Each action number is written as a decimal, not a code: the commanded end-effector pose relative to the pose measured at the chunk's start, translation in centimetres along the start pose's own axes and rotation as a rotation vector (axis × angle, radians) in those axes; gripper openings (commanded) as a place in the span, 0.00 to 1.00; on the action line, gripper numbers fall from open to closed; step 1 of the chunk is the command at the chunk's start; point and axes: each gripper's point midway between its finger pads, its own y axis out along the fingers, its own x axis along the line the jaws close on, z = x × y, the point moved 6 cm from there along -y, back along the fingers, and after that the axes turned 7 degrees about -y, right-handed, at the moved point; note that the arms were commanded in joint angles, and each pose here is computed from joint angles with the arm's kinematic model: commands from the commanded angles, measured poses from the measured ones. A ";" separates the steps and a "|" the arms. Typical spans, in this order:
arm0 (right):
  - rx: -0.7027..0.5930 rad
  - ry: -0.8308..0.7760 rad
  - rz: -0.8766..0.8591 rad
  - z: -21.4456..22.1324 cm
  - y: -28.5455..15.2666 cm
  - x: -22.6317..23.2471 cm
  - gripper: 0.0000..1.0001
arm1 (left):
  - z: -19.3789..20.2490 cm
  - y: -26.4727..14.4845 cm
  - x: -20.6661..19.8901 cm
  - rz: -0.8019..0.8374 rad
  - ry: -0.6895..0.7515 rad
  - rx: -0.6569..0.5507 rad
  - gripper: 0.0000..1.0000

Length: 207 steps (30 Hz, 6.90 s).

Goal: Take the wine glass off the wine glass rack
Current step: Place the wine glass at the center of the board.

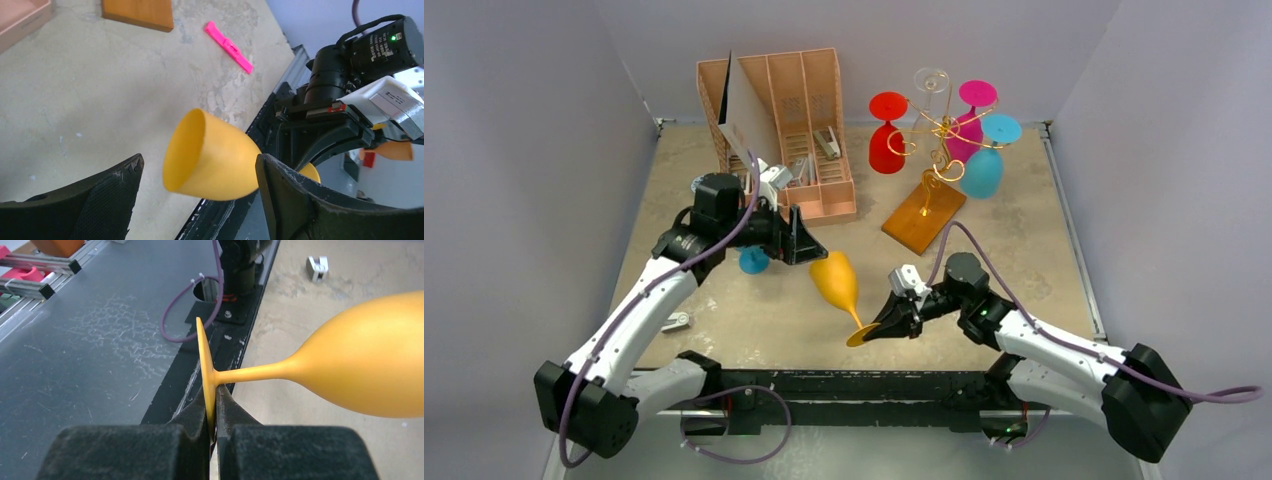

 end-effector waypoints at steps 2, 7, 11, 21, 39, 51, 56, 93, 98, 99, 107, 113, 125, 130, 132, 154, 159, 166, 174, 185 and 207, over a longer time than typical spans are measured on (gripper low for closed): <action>-0.096 -0.183 -0.091 -2.6 0.1 0.8 0.00 | -1.4 0.3 -1.6 0.299 0.028 0.073 0.79; -0.102 -0.211 -0.086 -2.8 -0.3 1.5 0.00 | -1.1 0.7 -1.9 0.398 0.009 0.139 0.74; -0.094 -0.248 -0.057 -2.7 -0.5 1.5 0.00 | -0.9 0.1 -2.7 0.469 0.027 0.162 0.72; -0.082 -0.237 -0.052 -2.5 -0.4 1.1 0.00 | 1.3 -1.3 -3.7 0.594 0.021 0.223 0.48; -0.031 -0.206 -0.010 -2.1 -0.3 0.1 0.02 | 3.3 -1.3 -6.9 0.669 0.149 0.310 0.00; -0.027 -0.204 0.066 -2.4 -0.5 -0.3 0.47 | 2.7 -1.7 -6.4 0.458 0.194 0.252 0.00; -0.047 -0.221 0.139 -2.6 -0.8 -0.7 0.56 | 2.2 -2.1 -5.8 0.334 0.219 0.211 0.00; 0.016 0.174 0.891 -2.4 -3.8 -8.4 0.60 | -1.9 4.2 4.5 -0.603 0.288 0.180 0.00; -0.006 0.146 0.907 -2.8 -4.3 -7.9 0.63 | -2.8 5.4 5.1 -0.617 0.308 0.152 0.00; -0.007 0.140 0.912 -2.8 -4.4 -7.8 0.64 | -2.9 5.6 5.3 -0.622 0.311 0.150 0.00; -0.014 0.126 0.924 -3.1 -4.7 -7.5 0.67 | -3.2 6.8 6.1 -0.655 0.309 0.220 0.00; -0.018 0.128 0.910 -3.3 -4.6 -7.5 0.67 | -3.5 7.4 7.1 -0.692 0.319 0.207 0.00; -0.043 0.177 0.929 -3.3 -4.2 -8.4 0.69 | -4.2 7.0 8.4 -0.748 0.270 0.190 0.00; -0.056 0.176 0.952 -3.4 -4.3 -8.6 0.70 | -4.5 6.9 8.8 -0.723 0.261 0.157 0.00; -0.056 0.172 0.953 -3.4 -4.4 -8.4 0.71 | -4.3 7.0 8.9 -0.715 0.260 0.172 0.00; -0.027 0.217 0.953 -3.6 -4.5 -8.2 0.75 | -2.8 7.2 10.2 -0.676 0.165 0.242 0.00; -0.024 0.208 0.966 -3.5 -4.7 -8.0 0.76 | -2.9 7.3 10.0 -0.659 0.164 0.238 0.00; -0.023 0.206 0.985 -3.7 -5.0 -8.0 0.77 | -2.9 6.8 11.2 -0.763 0.124 0.260 0.00; -0.015 0.208 0.994 -3.6 -5.1 -8.0 0.78 | -3.0 7.1 11.2 -0.740 0.134 0.267 0.00; -0.005 0.208 1.002 -3.5 -5.2 -8.0 0.79 | -3.4 6.4 10.9 -0.761 0.146 0.218 0.02; 0.103 0.417 1.180 -6.5 -7.7 -6.4 0.93 | -5.1 6.0 8.8 -0.689 0.164 0.173 0.35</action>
